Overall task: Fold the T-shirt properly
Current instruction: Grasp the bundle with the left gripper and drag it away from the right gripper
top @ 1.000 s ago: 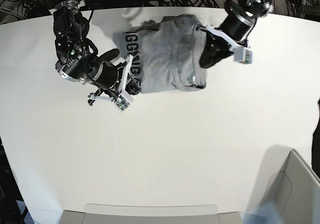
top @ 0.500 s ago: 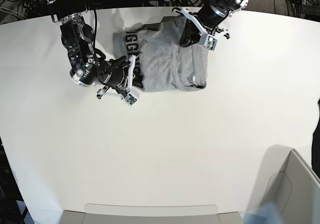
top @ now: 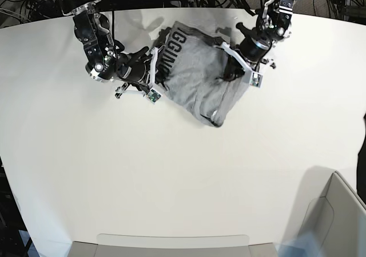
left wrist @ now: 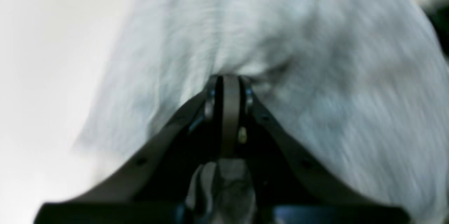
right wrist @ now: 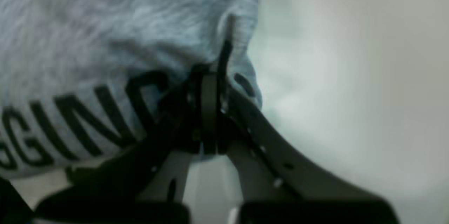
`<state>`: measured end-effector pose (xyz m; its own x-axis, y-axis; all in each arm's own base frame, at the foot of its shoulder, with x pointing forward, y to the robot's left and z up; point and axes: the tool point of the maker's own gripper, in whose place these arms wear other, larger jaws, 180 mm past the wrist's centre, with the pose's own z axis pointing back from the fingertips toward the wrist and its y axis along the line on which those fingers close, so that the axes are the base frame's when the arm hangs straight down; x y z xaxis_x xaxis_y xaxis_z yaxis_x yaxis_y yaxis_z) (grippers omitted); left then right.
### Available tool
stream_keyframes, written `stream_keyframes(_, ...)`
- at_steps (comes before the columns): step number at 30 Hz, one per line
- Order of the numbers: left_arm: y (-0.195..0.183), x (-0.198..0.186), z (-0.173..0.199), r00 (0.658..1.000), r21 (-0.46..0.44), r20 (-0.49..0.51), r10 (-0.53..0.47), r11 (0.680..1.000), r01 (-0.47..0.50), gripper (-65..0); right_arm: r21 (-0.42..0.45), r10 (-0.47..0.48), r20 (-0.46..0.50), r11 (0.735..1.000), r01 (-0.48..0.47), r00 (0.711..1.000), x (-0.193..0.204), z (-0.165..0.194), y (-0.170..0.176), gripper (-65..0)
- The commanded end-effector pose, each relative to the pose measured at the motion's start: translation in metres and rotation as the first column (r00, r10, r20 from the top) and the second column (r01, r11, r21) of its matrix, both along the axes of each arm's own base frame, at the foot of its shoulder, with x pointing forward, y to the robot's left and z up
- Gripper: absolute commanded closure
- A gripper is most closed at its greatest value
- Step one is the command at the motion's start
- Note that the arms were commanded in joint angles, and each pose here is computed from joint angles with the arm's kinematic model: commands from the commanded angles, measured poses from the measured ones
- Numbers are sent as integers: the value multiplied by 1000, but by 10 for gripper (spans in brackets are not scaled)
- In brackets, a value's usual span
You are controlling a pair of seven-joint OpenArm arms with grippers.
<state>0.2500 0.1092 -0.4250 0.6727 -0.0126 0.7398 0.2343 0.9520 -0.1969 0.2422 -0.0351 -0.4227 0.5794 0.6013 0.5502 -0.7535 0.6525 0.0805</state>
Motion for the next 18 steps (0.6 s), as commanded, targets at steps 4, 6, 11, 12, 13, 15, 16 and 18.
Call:
stream_keyframes(4,5,47,27,999,36,44,-12,999,11,-23,-46,47,-102,998,-51,994,-41,-21,2,0)
stream_keyframes(6,2,67,41,997,42,68,-23,999,20,-23,-32,71,-115,997,-75,991,-50,-23,12,0)
stream_keyframes(11,-12,100,83,988,-9,156,3,1000,-2,-23,72,44,-1,996,-44,999,-36,11,30,0)
stream_keyframes(12,-13,103,95,982,-27,187,19,1000,-14,-23,93,30,34,995,-33,999,-31,21,30,0)
stream_keyframes(13,-15,105,105,977,-45,211,34,999,-25,-23,122,11,88,992,-22,996,-22,36,30,0)
stream_keyframes(15,-13,109,130,960,-82,272,74,995,-54,-23,162,-38,174,987,9,984,-6,61,25,0)
stream_keyframes(16,-15,103,135,955,-100,282,89,993,-63,-23,185,-76,214,982,37,974,4,75,21,0)
stream_keyframes(18,-21,88,139,953,-125,284,102,990,-68,-23,212,-177,269,970,121,947,24,94,2,0)
